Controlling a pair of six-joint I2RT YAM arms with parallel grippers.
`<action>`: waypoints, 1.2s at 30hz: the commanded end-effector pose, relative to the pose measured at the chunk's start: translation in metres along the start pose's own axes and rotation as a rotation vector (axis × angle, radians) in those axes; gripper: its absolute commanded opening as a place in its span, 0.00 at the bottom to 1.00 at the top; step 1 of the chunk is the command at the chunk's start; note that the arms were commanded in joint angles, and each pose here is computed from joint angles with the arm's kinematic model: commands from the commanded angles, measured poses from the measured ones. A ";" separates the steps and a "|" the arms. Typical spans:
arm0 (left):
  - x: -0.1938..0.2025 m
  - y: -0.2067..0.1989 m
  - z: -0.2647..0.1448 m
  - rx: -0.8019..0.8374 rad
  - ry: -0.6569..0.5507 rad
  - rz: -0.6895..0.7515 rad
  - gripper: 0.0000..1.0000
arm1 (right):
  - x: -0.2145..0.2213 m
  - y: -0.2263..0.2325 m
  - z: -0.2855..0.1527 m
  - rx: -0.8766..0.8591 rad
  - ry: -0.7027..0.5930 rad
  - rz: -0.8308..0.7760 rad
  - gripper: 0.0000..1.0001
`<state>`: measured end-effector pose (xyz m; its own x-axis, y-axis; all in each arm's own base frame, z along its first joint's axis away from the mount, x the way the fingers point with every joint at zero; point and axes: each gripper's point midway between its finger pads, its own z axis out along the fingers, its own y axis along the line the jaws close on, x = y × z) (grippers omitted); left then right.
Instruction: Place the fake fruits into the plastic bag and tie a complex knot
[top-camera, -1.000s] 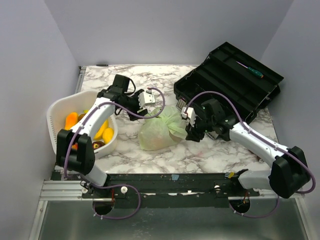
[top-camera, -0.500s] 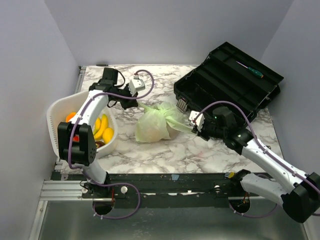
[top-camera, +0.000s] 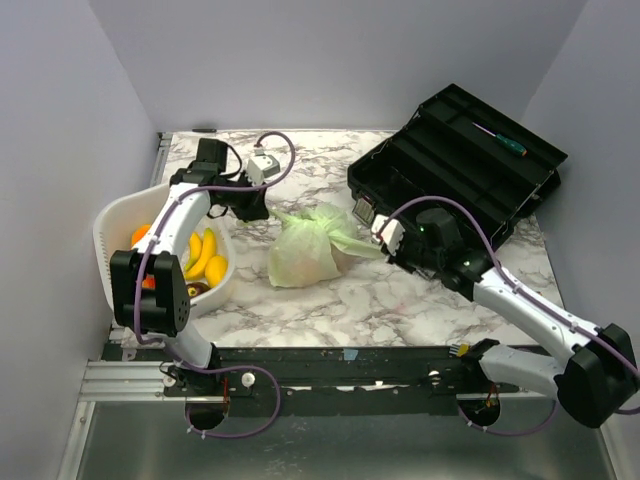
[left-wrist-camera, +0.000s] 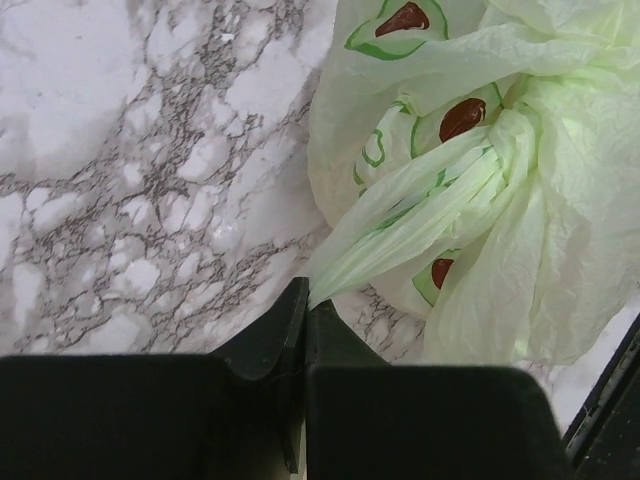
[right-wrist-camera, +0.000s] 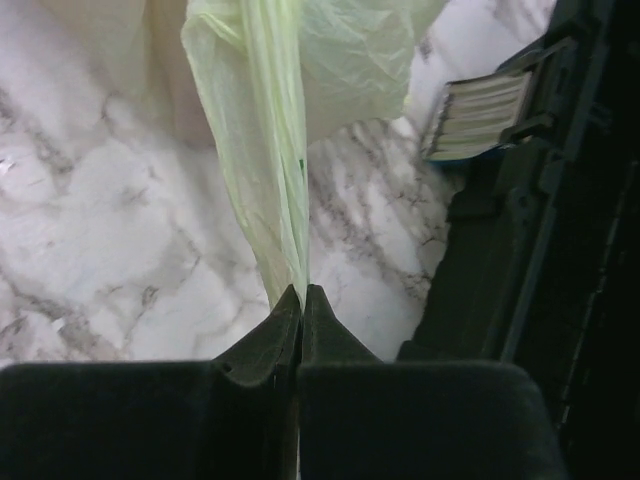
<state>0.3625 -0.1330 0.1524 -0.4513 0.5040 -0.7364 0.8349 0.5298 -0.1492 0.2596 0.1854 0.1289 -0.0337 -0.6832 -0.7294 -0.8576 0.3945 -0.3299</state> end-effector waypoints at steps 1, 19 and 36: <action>-0.012 0.055 -0.063 -0.304 -0.054 -0.077 0.00 | 0.006 -0.045 0.000 0.174 0.096 -0.004 0.01; 0.016 0.000 -0.023 -0.184 -0.053 -0.187 0.00 | -0.033 -0.112 0.046 0.311 0.085 0.060 0.01; -0.039 -0.053 -0.084 -0.178 -0.177 -0.118 0.98 | -0.079 -0.098 -0.004 0.181 -0.018 0.227 0.88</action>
<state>0.3198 -0.1200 0.1889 -0.5464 0.3315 -0.7692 0.6832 0.7076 -0.1804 0.3621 0.1986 0.1812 -0.1714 -0.6579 -0.7334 -0.7091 0.5991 -0.3717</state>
